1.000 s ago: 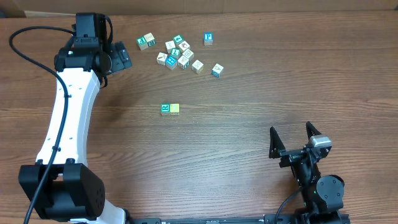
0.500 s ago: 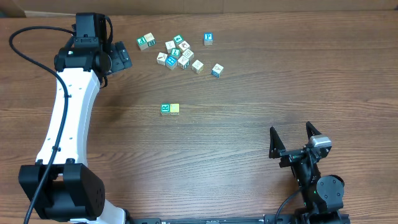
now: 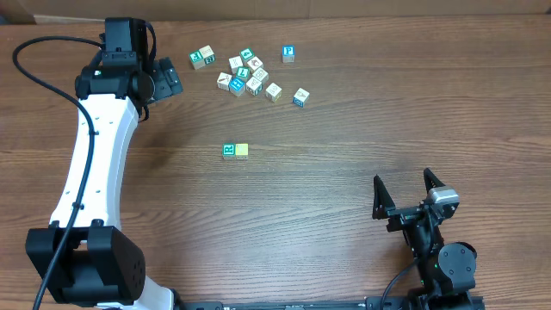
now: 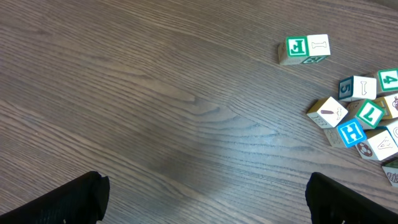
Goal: Form a horizontal line
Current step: 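Raise the left arm and park it above the block cluster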
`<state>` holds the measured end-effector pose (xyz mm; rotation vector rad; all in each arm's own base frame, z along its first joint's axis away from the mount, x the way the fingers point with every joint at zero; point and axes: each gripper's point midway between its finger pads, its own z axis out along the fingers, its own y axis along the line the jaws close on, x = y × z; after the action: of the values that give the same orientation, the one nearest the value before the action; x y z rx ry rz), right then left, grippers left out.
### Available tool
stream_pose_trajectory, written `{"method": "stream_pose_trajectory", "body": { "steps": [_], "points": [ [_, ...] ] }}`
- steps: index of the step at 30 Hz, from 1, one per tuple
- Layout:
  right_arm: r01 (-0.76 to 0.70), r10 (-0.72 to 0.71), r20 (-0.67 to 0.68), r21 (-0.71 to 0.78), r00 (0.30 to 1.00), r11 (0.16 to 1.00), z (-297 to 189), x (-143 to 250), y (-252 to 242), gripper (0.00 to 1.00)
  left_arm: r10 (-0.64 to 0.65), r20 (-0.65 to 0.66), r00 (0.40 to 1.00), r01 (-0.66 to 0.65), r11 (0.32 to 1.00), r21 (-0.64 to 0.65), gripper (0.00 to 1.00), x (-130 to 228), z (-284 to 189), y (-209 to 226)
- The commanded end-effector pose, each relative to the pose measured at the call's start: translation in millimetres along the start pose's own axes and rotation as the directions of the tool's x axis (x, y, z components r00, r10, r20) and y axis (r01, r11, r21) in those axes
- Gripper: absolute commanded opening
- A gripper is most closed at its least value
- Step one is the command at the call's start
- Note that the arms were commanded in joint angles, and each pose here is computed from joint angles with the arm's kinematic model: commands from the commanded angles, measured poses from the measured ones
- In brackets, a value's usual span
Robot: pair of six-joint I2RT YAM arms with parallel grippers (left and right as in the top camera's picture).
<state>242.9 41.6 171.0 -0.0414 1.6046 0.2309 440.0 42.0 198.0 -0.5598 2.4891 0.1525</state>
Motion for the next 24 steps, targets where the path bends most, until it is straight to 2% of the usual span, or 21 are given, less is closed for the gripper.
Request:
{"method": "stream_pose_trajectory", "body": {
  "steps": [1, 20, 24],
  "points": [
    [-0.007, 0.007, 0.005, -0.003, 1.0, 1.0, 0, 1, 0, 1.0, 0.005, 0.006, 1.0, -0.005, 1.0, -0.015, 1.0, -1, 1, 2],
    [0.001, -0.001, 0.015, 0.003, 1.0, 1.0, 0, -1, -1, 1.0, 0.005, 0.006, 1.0, -0.005, 1.0, -0.015, 1.0, -1, 1, 2],
    [0.001, -0.001, 0.055, -0.002, 0.998, 1.0, 0, -11, 0, 1.0, 0.005, 0.006, 1.0, -0.005, 1.0, -0.015, 1.0, -1, 1, 2]
  ]
}}
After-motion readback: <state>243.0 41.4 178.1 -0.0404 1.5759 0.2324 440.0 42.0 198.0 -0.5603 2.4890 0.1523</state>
